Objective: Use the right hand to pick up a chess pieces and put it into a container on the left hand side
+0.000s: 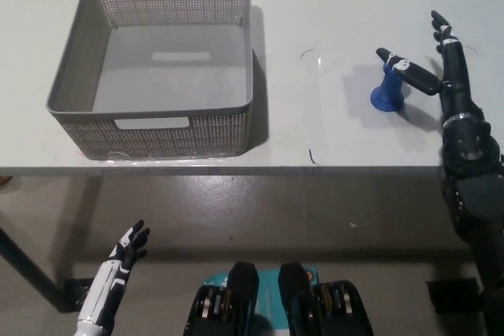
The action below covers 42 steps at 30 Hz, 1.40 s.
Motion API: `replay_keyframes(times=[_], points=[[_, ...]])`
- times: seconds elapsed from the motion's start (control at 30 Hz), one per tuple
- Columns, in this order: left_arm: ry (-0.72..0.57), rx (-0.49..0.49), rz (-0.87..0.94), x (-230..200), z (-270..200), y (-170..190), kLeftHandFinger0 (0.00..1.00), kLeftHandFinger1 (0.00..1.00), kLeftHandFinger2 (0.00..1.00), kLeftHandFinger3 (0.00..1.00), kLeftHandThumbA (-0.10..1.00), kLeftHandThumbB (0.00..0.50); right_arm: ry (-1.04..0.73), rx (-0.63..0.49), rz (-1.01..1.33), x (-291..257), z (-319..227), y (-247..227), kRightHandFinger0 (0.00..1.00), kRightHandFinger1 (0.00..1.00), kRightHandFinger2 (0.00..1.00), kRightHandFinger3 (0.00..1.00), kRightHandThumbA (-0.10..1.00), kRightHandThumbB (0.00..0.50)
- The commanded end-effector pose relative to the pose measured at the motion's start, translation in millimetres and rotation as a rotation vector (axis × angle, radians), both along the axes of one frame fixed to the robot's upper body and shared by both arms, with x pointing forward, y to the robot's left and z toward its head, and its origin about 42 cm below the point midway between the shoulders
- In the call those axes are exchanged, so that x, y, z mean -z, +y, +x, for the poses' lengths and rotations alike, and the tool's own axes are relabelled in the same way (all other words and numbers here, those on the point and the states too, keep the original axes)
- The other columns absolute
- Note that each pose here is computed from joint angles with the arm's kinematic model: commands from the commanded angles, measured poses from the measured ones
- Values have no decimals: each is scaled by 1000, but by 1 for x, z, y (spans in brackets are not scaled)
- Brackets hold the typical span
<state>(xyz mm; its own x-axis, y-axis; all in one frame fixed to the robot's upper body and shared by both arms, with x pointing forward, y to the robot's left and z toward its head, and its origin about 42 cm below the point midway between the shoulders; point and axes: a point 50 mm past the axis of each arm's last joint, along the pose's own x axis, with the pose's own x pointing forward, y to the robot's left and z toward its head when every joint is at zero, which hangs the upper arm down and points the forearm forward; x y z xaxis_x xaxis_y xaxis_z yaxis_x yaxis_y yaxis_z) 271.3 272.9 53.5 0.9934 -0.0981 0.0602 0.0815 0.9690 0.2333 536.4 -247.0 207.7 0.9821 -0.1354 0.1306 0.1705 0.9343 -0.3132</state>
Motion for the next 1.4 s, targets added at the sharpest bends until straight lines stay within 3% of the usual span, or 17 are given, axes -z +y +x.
replay_keyframes(times=[0.0,0.17,0.27,0.4,0.47,0.63,0.87,1.0,1.17,1.37], points=[[-80,32,18,-13,3,-1,1000,1000,1000,1000,1000,180,-126,1,9,-43,19,3,1000,1000,1000,1000,1000,433],[-74,34,9,-12,4,-2,1000,1000,1000,1000,1000,189,-63,13,-56,-38,24,5,1000,1000,1000,1000,1000,441],[-71,32,4,-11,5,-3,1000,1000,1000,1000,1000,181,-59,3,-46,-34,25,5,1000,1000,1000,1000,1000,407],[-75,29,3,-11,6,-2,1000,1000,1000,1000,1000,174,-25,-13,-22,-26,25,2,1000,1000,1000,1000,1000,427],[-76,31,13,-10,3,0,1000,1000,1000,1000,1000,161,16,-8,-14,-17,24,0,1000,1000,1000,1000,1000,463],[-69,39,1,-8,4,-2,1000,1000,1000,1000,1000,172,39,-19,-16,-5,19,-4,1000,1000,1000,1000,1000,435],[-76,34,4,-10,7,-2,1000,1000,1000,1000,1000,181,94,-24,-41,4,18,-3,1000,1000,1000,1000,1000,446],[-73,41,5,-8,5,-1,1000,1000,1000,1000,1000,154,125,-22,-21,12,15,-7,1000,1000,1000,1000,1000,424],[-75,46,12,-9,7,-1,1000,1000,1000,1000,1000,146,134,-30,-13,10,16,-6,1000,1000,1000,1000,1000,443],[-71,56,29,-10,7,-2,1000,1000,1000,1000,1000,171,151,-40,-31,1,22,2,1000,1000,1000,1000,1000,463]])
